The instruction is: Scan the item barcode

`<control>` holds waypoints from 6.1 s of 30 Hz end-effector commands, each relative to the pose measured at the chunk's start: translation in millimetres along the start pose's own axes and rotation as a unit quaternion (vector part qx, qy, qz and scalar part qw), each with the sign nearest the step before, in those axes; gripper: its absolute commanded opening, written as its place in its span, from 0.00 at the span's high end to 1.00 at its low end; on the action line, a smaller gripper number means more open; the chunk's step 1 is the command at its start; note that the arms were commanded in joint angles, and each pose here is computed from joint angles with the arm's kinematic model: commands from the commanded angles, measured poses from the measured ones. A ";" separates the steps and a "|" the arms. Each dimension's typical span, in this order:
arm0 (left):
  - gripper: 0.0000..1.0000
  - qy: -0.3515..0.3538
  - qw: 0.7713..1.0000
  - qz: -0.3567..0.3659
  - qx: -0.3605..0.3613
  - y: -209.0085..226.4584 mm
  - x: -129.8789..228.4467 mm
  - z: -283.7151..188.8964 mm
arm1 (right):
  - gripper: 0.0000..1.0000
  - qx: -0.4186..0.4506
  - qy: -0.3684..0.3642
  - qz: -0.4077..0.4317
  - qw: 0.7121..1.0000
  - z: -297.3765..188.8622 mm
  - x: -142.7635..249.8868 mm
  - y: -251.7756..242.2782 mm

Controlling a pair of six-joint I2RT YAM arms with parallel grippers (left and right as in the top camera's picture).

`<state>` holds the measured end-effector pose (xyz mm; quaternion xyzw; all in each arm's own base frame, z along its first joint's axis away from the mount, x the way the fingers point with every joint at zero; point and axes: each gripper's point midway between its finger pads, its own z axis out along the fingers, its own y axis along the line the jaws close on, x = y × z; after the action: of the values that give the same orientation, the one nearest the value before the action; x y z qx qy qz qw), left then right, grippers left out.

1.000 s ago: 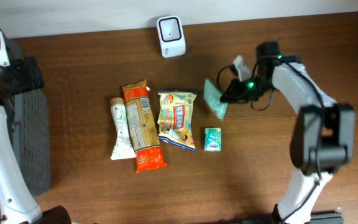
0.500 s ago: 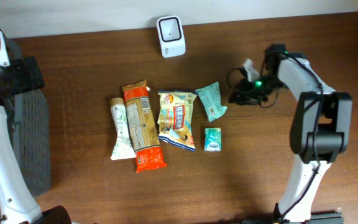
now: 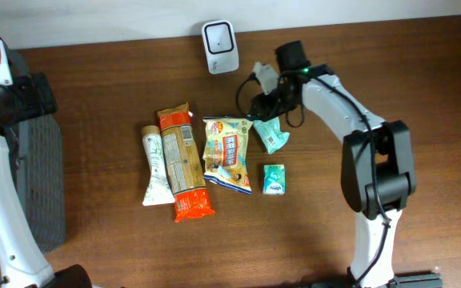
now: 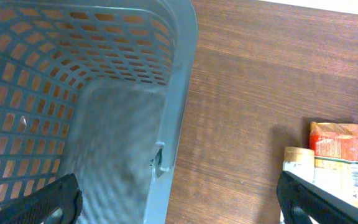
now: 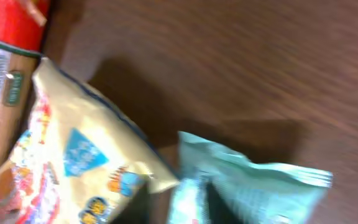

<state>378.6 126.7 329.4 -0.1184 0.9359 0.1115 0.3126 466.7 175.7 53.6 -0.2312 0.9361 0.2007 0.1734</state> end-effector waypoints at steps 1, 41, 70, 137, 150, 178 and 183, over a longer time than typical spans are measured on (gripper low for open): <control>0.01 -0.008 1.000 0.004 -0.003 2.4 -2.1 -6.2 | 0.94 0.011 0.005 0.035 0.999 8.9 -0.9 -0.8; 0.01 -0.008 1.000 0.004 -0.003 2.4 -2.0 -6.2 | 0.94 0.104 0.156 0.256 0.948 -4.8 83.4 -32.0; 0.01 -0.007 1.000 0.005 -0.003 2.4 -1.5 -6.2 | 0.55 -0.086 0.025 0.412 0.907 -20.0 122.8 -66.8; 0.01 -0.007 1.000 0.005 -0.003 2.4 -1.5 -6.2 | 0.96 -0.212 -0.148 0.093 0.961 -190.8 -13.2 24.3; 0.01 -0.007 1.000 0.005 -0.003 2.3 -1.5 -6.2 | 0.96 -0.143 -0.196 -0.027 0.970 -275.9 -64.1 98.4; 0.01 -0.007 1.000 0.005 -0.003 2.4 -1.5 -6.2 | 0.96 0.539 -0.350 -0.257 0.721 -129.7 -260.5 -10.3; 0.01 -0.007 1.000 0.005 -0.003 2.4 -1.5 -6.2 | 0.83 0.434 -0.355 -0.112 0.821 -159.4 -233.2 -49.8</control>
<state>378.0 126.6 329.3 -0.1185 0.9361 0.1116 0.3118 656.5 183.4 215.4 -0.2466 0.7464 -0.2621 0.5598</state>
